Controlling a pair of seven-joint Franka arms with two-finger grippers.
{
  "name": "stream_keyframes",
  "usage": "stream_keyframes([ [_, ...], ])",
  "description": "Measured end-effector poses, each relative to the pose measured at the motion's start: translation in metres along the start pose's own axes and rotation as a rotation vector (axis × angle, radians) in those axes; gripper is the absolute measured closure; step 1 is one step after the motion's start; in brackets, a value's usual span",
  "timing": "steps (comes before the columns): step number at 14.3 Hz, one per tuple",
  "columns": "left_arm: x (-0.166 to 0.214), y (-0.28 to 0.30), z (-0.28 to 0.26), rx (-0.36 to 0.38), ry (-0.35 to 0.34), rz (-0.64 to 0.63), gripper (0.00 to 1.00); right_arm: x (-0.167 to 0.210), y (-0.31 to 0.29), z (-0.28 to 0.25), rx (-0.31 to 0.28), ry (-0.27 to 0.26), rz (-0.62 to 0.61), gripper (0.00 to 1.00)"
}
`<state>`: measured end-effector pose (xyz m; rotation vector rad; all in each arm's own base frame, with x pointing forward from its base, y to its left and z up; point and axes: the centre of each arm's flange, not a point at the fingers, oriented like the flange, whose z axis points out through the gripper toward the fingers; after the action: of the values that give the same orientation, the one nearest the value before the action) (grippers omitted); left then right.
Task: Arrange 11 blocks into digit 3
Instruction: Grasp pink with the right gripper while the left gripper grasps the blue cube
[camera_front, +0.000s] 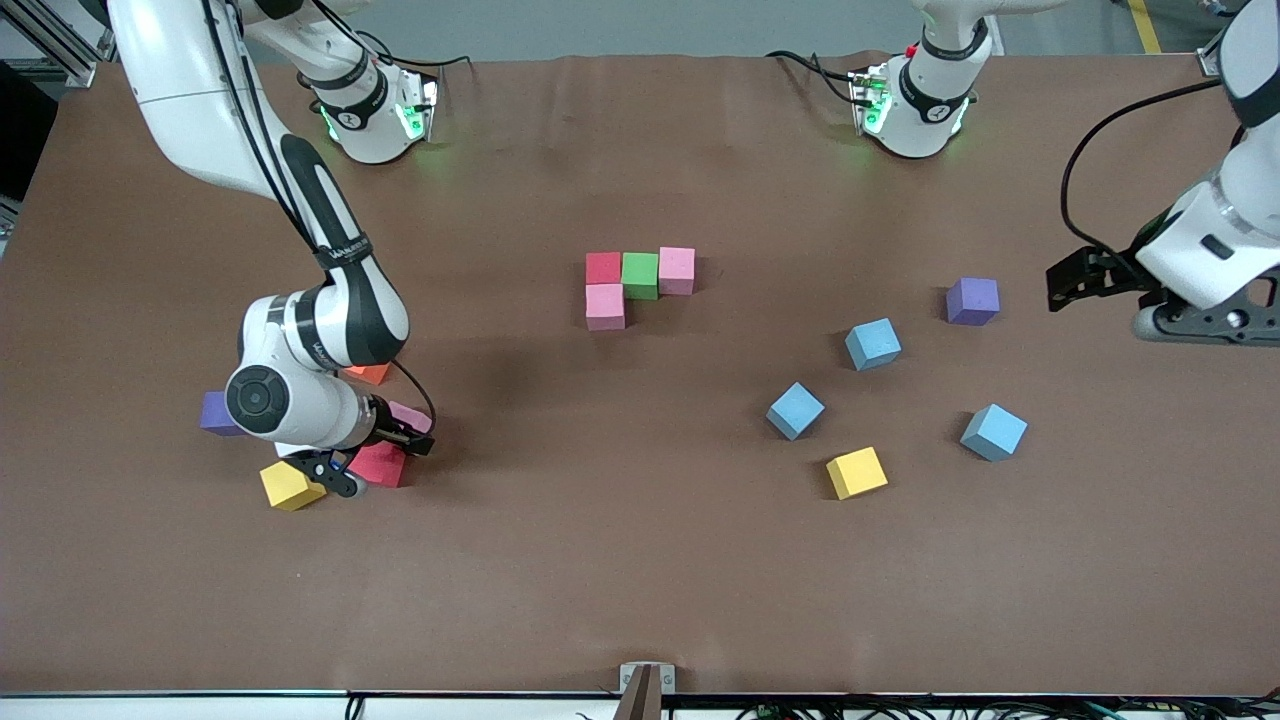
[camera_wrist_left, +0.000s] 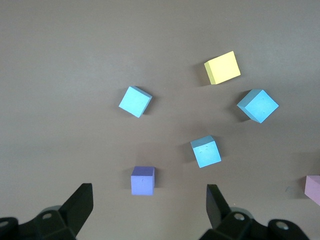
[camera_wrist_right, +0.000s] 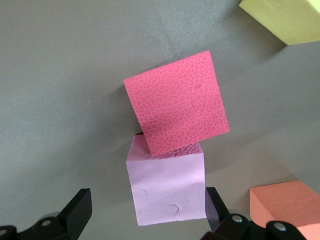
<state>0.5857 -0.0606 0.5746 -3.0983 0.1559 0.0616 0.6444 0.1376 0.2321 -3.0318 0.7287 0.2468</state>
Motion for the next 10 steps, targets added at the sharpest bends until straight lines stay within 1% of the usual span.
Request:
stream_keyframes([
  [4, 0.026, 0.004, 0.053, -0.013, -0.057, 0.006, 0.00, 0.005, 0.007, 0.003, -0.004, -0.006, -0.075, 0.00],
  [7, 0.051, 0.005, 0.114, -0.025, -0.105, -0.053, 0.00, 0.004, 0.012, 0.010, -0.012, -0.019, -0.085, 0.00],
  [10, 0.073, 0.009, 0.174, -0.036, -0.124, -0.117, 0.00, -0.001, 0.015, 0.022, -0.026, -0.042, -0.088, 0.00],
])
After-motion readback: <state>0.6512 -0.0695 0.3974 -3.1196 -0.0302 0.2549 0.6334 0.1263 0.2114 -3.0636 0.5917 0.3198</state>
